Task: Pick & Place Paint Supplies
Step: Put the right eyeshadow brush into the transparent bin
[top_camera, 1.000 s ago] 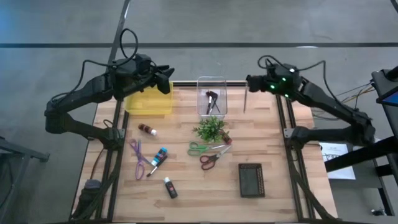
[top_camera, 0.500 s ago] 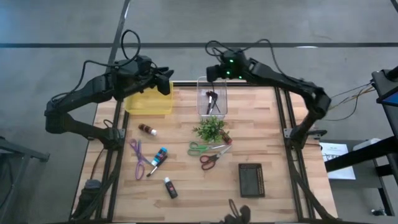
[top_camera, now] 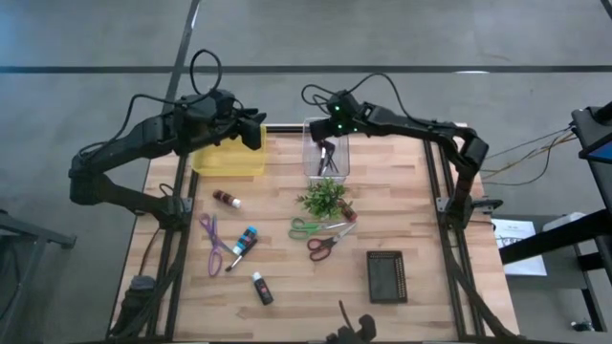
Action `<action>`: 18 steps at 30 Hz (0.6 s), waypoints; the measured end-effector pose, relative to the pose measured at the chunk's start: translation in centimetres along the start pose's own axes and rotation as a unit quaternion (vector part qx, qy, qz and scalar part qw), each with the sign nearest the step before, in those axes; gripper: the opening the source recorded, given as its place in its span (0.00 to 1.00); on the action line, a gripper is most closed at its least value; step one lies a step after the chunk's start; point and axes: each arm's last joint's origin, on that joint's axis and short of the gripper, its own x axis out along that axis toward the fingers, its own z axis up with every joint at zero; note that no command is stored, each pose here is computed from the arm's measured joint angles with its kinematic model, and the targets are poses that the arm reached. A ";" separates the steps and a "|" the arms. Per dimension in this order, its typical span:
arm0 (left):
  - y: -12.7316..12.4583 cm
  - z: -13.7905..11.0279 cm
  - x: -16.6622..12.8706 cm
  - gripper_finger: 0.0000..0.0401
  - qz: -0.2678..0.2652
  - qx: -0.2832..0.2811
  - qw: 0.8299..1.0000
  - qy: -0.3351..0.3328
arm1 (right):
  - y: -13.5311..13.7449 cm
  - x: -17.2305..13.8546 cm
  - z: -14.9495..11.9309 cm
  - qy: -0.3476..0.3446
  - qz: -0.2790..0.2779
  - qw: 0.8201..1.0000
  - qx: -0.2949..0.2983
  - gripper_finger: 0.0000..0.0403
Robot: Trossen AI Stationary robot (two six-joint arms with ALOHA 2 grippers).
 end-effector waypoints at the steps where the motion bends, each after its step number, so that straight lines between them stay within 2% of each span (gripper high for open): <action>1: 0.0 0.0 0.0 0.39 0.000 0.000 1.000 0.000 | -0.2 0.0 -0.2 0.004 -0.003 1.000 0.000 0.03; 15: 0.0 0.0 0.0 0.39 0.000 0.001 1.000 0.000 | -0.4 0.0 -0.5 0.010 -0.006 1.000 0.003 0.03; 18: 0.0 0.0 0.0 0.39 -0.002 0.001 1.000 0.001 | -0.4 0.0 -0.5 0.012 -0.004 1.000 0.000 0.07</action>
